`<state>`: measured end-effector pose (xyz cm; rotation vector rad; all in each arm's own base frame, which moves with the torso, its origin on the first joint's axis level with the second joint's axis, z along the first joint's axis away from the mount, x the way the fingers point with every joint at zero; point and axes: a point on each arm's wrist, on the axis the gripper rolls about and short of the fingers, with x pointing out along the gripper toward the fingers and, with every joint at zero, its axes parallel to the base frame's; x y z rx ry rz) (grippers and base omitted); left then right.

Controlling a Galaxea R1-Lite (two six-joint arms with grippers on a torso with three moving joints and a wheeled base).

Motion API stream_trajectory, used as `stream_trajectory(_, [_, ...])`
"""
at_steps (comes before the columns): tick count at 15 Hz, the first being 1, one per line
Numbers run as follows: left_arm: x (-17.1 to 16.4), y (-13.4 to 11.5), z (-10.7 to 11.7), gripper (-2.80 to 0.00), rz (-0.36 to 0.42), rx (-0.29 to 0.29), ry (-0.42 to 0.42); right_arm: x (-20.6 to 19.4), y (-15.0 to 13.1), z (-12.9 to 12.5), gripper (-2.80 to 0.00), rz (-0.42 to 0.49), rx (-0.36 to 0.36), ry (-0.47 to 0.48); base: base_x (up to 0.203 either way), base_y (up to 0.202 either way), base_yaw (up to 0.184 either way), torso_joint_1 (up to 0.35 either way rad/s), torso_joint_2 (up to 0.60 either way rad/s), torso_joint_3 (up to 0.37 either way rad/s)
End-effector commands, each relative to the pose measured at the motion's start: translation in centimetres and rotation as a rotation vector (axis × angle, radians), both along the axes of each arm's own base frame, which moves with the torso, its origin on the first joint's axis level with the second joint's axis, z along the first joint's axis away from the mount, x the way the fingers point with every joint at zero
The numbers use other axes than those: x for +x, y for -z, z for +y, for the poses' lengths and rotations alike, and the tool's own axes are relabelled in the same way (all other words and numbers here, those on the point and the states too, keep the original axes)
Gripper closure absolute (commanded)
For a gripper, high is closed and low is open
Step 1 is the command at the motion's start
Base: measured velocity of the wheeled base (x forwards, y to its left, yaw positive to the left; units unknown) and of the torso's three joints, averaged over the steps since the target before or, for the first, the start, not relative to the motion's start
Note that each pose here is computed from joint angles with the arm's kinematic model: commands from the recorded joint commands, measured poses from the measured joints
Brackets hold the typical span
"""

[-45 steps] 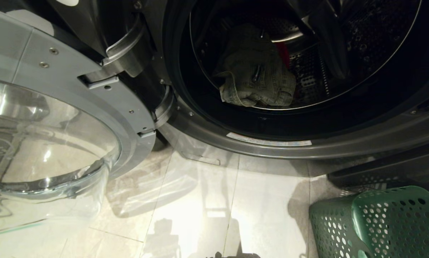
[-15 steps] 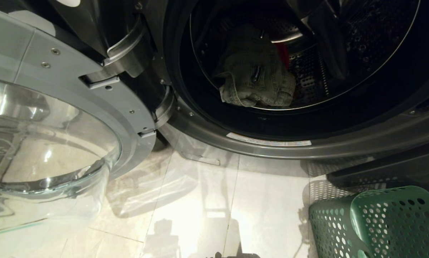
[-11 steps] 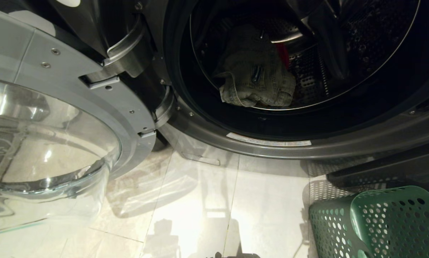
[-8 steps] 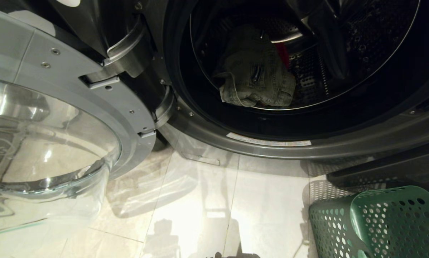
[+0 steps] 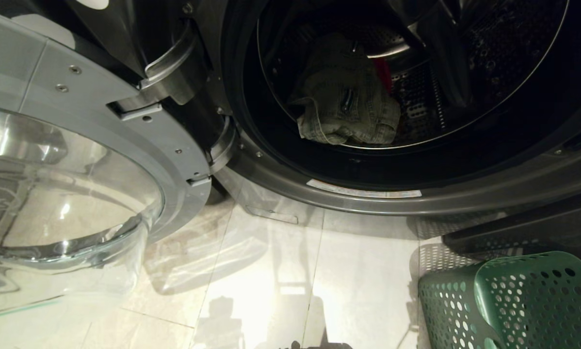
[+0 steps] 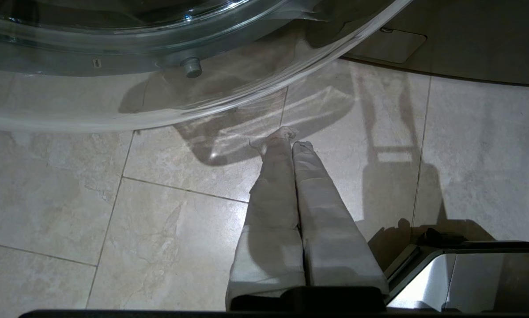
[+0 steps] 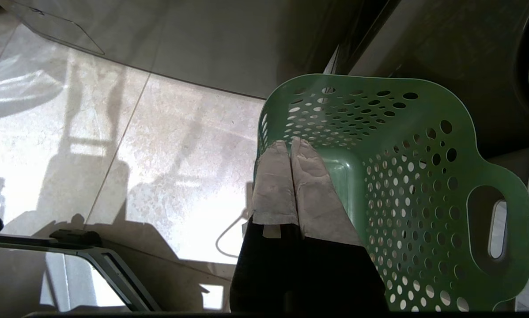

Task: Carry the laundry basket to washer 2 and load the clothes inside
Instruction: Close the washing machine door with the left hand

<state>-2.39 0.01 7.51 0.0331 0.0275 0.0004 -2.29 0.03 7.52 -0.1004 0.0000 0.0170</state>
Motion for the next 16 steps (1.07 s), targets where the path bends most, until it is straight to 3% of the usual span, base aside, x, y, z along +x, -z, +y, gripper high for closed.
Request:
stream_trajectory(1, [-0.01,-0.05,0.01,0.0,-0.003,-0.008,-0.002,0.0,0.0,0.0,0.0,0.001,0.002,0.0,0.0,0.0,0.0,0.0,0.0,0.0])
stream_trajectory(16, [-0.01,-0.03,0.02,0.0,-0.002,-0.022,-0.012,0.01,0.0,0.0,0.0,0.001,-0.006,0.0,0.0,0.0,0.0,0.002,0.0,0.187])
